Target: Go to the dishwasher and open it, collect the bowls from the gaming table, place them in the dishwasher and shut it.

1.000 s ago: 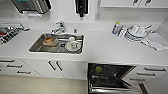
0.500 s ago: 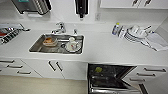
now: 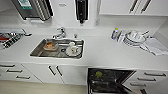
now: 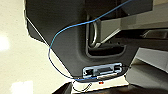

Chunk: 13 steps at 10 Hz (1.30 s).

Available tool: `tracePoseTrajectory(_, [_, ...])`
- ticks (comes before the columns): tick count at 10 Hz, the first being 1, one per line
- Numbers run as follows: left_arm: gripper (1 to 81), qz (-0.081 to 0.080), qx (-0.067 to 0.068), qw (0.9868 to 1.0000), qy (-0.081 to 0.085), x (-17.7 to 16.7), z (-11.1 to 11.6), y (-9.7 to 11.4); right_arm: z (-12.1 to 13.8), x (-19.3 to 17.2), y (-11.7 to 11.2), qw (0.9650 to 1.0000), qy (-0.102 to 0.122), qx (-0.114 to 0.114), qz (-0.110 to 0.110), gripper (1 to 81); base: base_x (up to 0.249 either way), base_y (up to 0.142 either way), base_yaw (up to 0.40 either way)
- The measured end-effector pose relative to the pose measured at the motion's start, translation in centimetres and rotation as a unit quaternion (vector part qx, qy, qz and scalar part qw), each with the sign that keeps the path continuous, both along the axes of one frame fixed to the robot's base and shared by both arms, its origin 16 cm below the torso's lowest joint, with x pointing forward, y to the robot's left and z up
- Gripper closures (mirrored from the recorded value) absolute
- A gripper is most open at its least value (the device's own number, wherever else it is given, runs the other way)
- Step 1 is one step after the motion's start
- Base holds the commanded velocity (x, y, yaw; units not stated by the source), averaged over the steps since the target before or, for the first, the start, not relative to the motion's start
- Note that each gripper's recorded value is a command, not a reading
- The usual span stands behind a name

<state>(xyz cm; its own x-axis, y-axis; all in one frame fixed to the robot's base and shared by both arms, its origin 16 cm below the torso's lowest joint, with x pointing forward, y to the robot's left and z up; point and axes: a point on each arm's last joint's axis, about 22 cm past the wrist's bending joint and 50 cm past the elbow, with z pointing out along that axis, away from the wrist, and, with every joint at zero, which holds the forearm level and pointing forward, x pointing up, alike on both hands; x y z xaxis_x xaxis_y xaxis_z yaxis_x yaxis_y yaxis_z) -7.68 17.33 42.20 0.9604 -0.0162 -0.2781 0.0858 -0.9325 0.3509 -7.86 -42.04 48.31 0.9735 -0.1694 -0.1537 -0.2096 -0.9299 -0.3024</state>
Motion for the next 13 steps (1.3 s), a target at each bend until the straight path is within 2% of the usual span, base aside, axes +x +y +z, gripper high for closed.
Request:
tracePoseTrajectory(5, [1.0, -0.001, 0.001, 0.9996, -0.027, 4.4, -1.2, 0.1, -2.5, 9.4, -0.4, 0.9982, -0.06, -0.008, 0.006, 1.0, 0.0, 0.0, 0.0])
tracePoseTrajectory(6, [1.0, -0.001, 0.001, 0.9994, -0.033, 5.4, -1.5, 0.1, -2.9, 11.6, -0.5, 0.9974, -0.072, -0.008, -0.002, 1.0, 0.0, 0.0, 0.0])
tracePoseTrajectory(7, [1.0, -0.001, 0.001, 0.9992, -0.04, 6.4, -1.9, 0.1, -3.1, 13.5, -0.9, 0.9966, -0.079, -0.006, -0.022, 1.0, 0.0, 0.0, 0.0])
tracePoseTrajectory(8, [1.0, -0.001, 0.001, 0.9989, -0.046, 7.4, -2.3, 0.1, -3.1, 14.7, -1.6, 0.9952, -0.073, -0.006, -0.064, 1.0, 0.0, 0.0, 0.0])
tracePoseTrajectory(9, [1.0, -0.001, 0.001, 0.9986, -0.052, 8.3, -2.6, 0.1, -3.2, 15.7, -1.8, 0.9922, -0.067, -0.001, -0.105, 1.0, 0.0, 0.0, 0.0])
tracePoseTrajectory(10, [1.0, -0.001, 0.001, 0.9984, -0.057, 9.1, -3.0, 0.1, -3.2, 17.0, -1.4, 0.988, -0.068, 0.015, -0.138, 1.0, 0.0, 0.0, 0.0])
tracePoseTrajectory(11, [1.0, -0.002, 0.002, 0.9981, -0.061, 9.8, -3.4, 0.1, -3.5, 18.1, -1.0, 0.9828, -0.064, 0.024, -0.171, 1.0, 0.0, 0.0, 0.0])
tracePoseTrajectory(12, [1.0, -0.002, 0.002, 0.9978, -0.067, 10.7, -3.9, 0.1, -3.7, 19.2, -1.0, 0.9752, -0.057, 0.03, -0.212, 1.0, 0.0, 0.0, 0.0])
tracePoseTrajectory(13, [1.0, -0.002, 0.001, 0.9974, -0.072, 11.5, -4.3, 0.1, -3.9, 20.2, -1.6, 0.964, -0.045, 0.033, -0.26, 1.0, 0.0, 0.0, 0.0])
